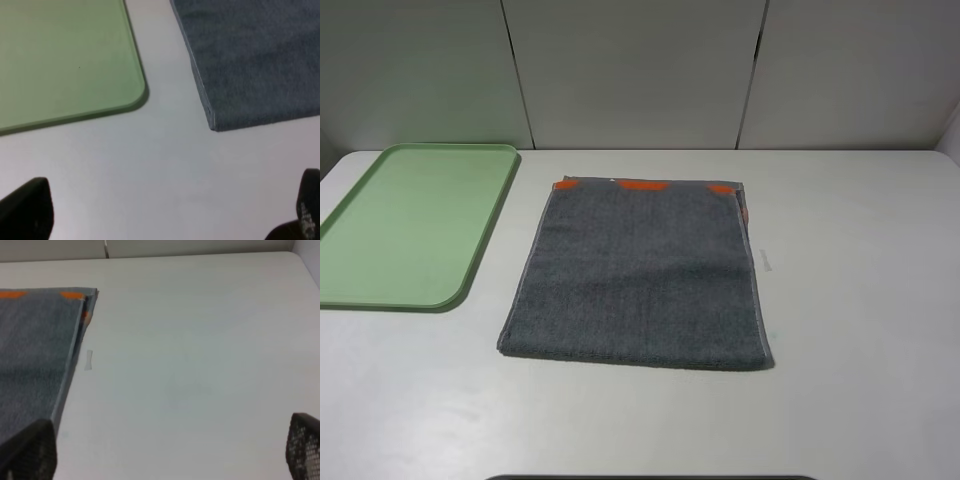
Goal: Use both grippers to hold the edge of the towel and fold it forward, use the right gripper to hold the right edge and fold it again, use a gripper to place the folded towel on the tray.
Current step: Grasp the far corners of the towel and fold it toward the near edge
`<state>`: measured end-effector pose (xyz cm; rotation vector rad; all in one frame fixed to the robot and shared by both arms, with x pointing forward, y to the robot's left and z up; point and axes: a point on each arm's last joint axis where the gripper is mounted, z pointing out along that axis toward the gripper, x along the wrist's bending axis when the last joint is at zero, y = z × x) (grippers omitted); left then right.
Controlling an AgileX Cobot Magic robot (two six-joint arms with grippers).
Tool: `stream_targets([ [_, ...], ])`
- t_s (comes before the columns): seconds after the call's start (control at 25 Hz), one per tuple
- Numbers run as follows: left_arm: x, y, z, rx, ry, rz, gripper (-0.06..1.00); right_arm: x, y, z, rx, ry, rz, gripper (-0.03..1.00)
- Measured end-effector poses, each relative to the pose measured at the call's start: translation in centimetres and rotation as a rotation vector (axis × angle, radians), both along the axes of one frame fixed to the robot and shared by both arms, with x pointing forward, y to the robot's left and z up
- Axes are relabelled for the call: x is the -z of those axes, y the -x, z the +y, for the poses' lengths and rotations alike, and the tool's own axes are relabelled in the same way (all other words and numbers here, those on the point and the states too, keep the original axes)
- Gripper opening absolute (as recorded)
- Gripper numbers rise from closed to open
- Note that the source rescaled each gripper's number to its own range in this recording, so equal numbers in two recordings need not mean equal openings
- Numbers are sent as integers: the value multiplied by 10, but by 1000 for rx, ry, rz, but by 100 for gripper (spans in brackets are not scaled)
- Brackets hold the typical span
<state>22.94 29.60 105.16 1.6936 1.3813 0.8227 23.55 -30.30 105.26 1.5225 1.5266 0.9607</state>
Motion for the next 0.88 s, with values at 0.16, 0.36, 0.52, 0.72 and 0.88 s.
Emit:
stream_targets([
  [0.16, 0, 0, 0, 0, 0, 0, 99, 0, 0, 0, 0, 0, 0, 100],
  [0.36, 0, 0, 0, 0, 0, 0, 99, 0, 0, 0, 0, 0, 0, 100],
  [0.52, 0, 0, 0, 0, 0, 0, 99, 0, 0, 0, 0, 0, 0, 100],
  [0.72, 0, 0, 0, 0, 0, 0, 99, 0, 0, 0, 0, 0, 0, 100],
  [0.88, 0, 0, 0, 0, 0, 0, 99, 0, 0, 0, 0, 0, 0, 100],
])
